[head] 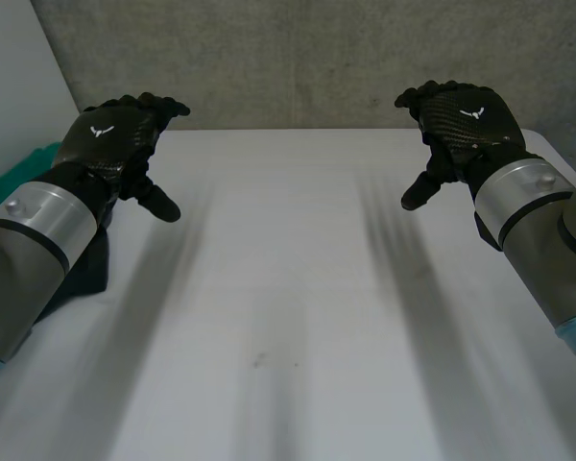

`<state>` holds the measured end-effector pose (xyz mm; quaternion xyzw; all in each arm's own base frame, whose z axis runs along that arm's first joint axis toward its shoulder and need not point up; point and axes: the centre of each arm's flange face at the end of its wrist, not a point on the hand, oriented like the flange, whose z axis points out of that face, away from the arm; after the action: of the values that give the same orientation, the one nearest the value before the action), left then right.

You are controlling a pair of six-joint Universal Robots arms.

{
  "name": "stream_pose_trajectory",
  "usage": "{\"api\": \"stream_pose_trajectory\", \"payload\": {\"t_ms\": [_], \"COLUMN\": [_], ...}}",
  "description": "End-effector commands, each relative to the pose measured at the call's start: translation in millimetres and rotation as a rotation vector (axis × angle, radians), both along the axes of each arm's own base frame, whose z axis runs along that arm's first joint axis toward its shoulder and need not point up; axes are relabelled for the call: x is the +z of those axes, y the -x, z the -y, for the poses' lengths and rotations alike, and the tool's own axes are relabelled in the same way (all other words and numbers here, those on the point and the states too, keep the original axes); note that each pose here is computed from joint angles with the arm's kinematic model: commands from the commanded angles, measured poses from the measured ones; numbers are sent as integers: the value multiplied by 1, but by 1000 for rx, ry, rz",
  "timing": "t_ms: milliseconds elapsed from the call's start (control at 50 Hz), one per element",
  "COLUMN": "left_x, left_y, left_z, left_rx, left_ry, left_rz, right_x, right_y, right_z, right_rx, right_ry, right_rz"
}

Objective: Fold the laundry.

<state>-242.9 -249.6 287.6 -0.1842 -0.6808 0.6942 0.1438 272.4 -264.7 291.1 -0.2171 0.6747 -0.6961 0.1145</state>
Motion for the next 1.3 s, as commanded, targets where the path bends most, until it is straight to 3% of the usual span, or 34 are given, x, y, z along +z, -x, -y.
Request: {"api": "stream_pose_trajectory", "payload": {"t_ms": [20, 120, 280, 380, 460, 540, 660, 820, 980, 1080, 1200, 1300], "left_x": [-1, -1, -33, -77, -110, -140, -162, -149, -117, -59, 6, 36], "left_y": [0, 1, -4, -51, -86, -119, -144, -146, -122, -94, -44, 12], "left_z": [1, 2, 33, 83, 116, 141, 160, 175, 163, 141, 98, 52], "left_rx": [-1, -4, 51, 247, 362, 438, 483, 565, 551, 539, 405, 154], "left_ry": [1, 12, 21, -52, -122, -183, -200, -57, 32, 144, 257, 329], "left_rz": [7, 22, 290, 598, 768, 873, 944, 911, 849, 600, 316, 177], "right_x": [-1, -2, -2, -3, -3, -3, -3, -2, 4, 8, 12, 19], "right_y": [-1, -1, -2, -3, -3, -3, -3, -2, 1, 2, 2, 2], "right_z": [0, 0, 0, 0, 0, 0, 0, 0, 4, 5, 5, 3], "right_rx": [3, 4, 7, 12, 12, 12, 14, 12, -2, -3, -2, 0], "right_ry": [1, 0, -1, -3, -4, -5, -5, -2, 15, 26, 36, 54], "right_rz": [-5, -6, -8, -8, -9, -10, -10, -10, 1, 7, 11, 19]}}
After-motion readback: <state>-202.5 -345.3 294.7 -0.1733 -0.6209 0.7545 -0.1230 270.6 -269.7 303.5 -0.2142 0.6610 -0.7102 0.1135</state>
